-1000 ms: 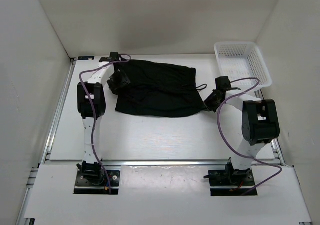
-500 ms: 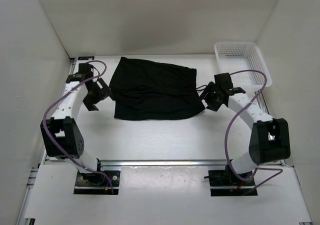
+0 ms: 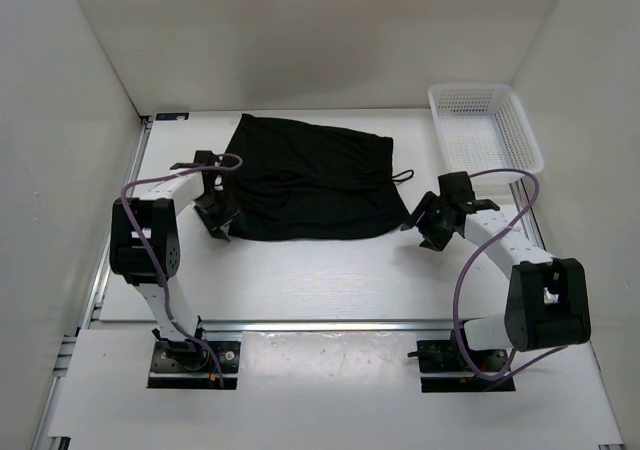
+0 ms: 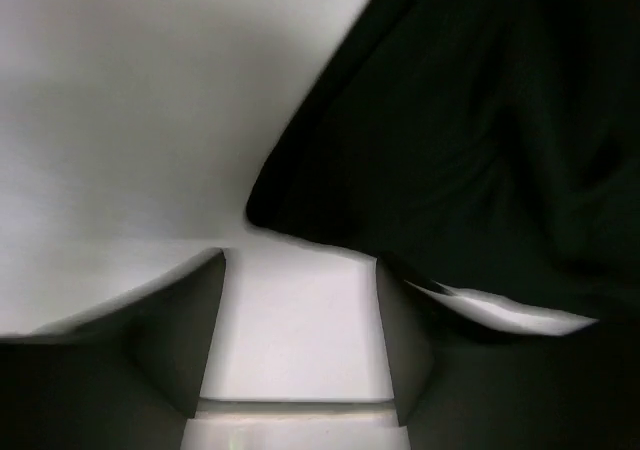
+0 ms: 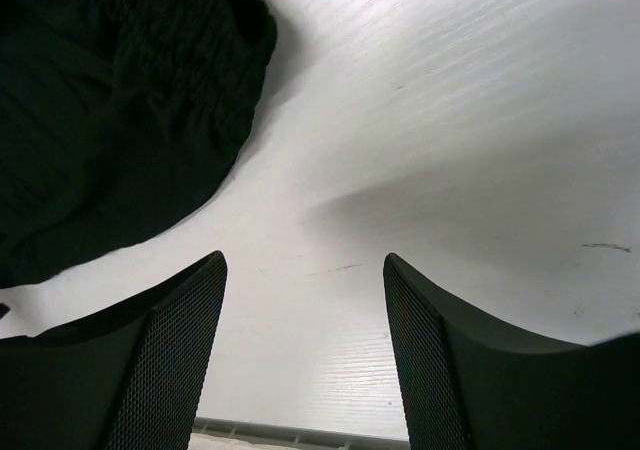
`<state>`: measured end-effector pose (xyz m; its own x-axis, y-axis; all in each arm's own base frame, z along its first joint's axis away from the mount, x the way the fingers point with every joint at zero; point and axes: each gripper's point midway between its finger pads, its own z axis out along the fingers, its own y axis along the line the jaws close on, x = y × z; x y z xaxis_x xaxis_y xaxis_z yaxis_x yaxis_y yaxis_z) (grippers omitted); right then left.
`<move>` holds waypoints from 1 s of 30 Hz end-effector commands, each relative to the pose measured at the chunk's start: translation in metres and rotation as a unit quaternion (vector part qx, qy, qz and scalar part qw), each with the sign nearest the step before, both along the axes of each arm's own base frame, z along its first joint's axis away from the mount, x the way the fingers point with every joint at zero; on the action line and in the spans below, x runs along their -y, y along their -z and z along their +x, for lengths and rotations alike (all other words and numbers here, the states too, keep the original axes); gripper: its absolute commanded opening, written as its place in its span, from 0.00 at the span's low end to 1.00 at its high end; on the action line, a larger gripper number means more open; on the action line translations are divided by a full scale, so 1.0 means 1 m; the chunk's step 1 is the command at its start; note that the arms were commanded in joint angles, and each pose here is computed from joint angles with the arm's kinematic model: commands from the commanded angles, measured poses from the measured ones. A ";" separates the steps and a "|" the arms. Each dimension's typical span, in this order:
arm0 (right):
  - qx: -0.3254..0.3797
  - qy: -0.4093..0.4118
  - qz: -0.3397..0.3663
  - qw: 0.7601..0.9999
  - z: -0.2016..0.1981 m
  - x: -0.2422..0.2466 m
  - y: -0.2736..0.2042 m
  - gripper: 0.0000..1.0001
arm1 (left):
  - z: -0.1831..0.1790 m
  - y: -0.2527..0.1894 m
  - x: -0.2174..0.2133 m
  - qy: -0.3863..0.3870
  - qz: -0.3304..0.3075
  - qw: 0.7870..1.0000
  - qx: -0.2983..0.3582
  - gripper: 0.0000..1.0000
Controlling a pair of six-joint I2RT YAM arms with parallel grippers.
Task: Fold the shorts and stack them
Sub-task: Fold the shorts
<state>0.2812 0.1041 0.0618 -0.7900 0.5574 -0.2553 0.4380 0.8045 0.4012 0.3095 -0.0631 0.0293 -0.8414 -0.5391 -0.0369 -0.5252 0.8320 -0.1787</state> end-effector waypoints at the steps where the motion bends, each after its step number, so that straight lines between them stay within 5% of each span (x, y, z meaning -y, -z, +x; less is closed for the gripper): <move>1: 0.019 0.008 0.042 0.999 0.009 0.001 -0.006 0.69 | 0.026 0.000 0.002 0.000 0.001 1.000 0.028 0.40; 2: 0.023 0.004 0.050 0.998 0.011 -0.002 -0.003 0.69 | 0.025 0.003 0.002 0.000 0.002 1.000 0.022 0.12; 3: 0.019 0.003 0.060 0.998 0.013 -0.003 -0.001 0.69 | 0.025 0.003 0.002 0.000 0.002 1.000 0.022 0.10; 8: 0.028 -0.010 0.092 0.995 0.046 -0.017 0.000 0.69 | 0.021 -0.019 -0.002 -0.002 0.010 0.998 0.056 0.10; 16: 0.027 0.009 0.096 0.995 0.078 -0.023 0.020 0.51 | 0.014 -0.026 -0.001 -0.001 0.005 0.998 0.064 0.10; 22: 0.020 0.004 0.077 0.997 0.078 -0.021 0.028 0.02 | 0.012 -0.038 -0.009 -0.016 -0.004 0.997 0.082 0.10; 30: 0.028 -0.033 0.024 0.999 0.023 -0.006 -0.003 0.00 | -0.017 -0.064 -0.028 -0.041 0.013 0.993 0.109 0.10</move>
<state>0.3290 0.1200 0.0496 -0.7933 0.5636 -0.2305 0.3938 0.7636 0.5117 0.3041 -0.0434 0.0706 -0.7896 -0.5906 -0.1668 -0.5430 0.7990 -0.2586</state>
